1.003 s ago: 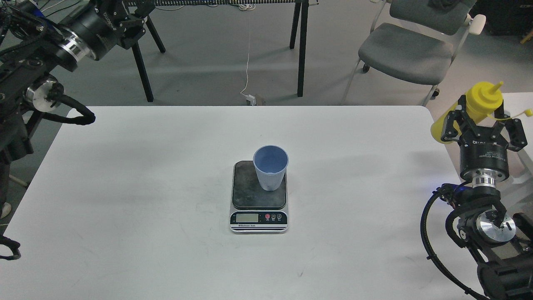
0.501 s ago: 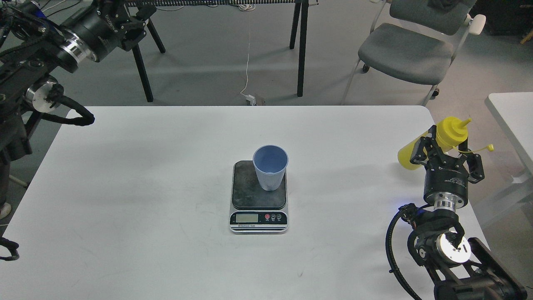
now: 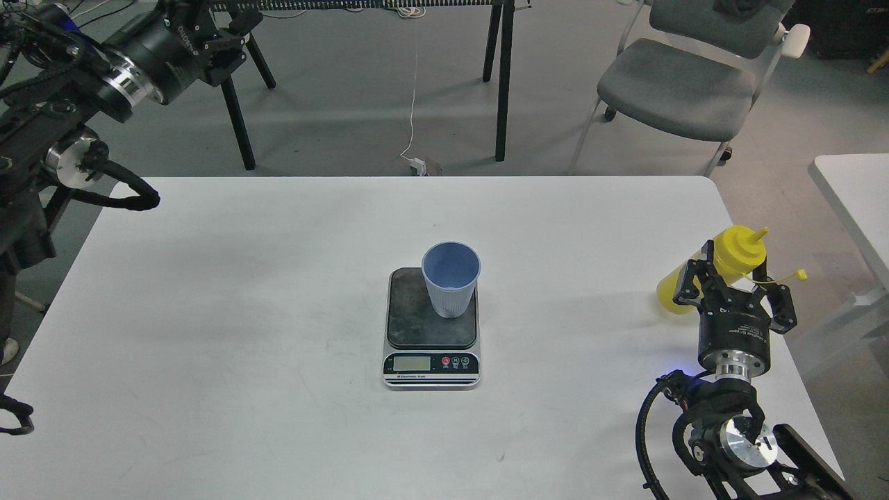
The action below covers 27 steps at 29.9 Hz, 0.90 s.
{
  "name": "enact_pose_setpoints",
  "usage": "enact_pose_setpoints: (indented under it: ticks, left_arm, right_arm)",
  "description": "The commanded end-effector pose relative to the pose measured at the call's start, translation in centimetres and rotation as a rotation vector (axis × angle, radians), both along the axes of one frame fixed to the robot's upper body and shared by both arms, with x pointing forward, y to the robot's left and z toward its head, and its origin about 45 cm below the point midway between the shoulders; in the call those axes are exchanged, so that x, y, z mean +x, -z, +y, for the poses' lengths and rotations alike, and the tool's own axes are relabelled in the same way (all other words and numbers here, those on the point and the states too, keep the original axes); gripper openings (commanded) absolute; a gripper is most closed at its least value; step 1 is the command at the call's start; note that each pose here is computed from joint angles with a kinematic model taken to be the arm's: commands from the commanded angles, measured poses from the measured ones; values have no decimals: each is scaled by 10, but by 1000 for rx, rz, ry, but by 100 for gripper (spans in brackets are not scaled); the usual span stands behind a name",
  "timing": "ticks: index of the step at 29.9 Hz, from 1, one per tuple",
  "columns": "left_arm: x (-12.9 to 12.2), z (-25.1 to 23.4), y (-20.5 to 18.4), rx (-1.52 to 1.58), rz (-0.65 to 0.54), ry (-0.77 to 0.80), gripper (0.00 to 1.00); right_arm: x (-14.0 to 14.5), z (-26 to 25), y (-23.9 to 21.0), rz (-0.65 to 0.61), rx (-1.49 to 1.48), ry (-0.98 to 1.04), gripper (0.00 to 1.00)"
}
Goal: Pour seasoning into cup on scale with both arms
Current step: 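Lower the yellow bottle onto the table and release it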
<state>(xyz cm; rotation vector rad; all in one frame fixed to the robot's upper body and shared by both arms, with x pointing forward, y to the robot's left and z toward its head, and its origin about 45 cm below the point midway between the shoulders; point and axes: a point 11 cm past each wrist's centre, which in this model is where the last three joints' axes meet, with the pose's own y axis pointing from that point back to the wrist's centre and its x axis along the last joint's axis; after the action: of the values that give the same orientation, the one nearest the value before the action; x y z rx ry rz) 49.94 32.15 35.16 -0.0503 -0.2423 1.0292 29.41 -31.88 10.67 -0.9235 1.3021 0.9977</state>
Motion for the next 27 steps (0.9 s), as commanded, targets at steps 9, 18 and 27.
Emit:
enact_pose_setpoints:
  ticks: [9, 18, 27]
  left_arm:
    - [0, 4, -1, 2, -2, -7, 87]
    - [0, 2, 1, 3, 2, -3, 87]
    - [-1, 3, 5, 3, 9, -4, 87]
  right_arm:
    - [-8, 3, 1, 0, -15, -2, 42]
    - [-18, 1, 10, 32, -49, -9, 42]
    - [-24, 0, 14, 45, -52, -7, 42]
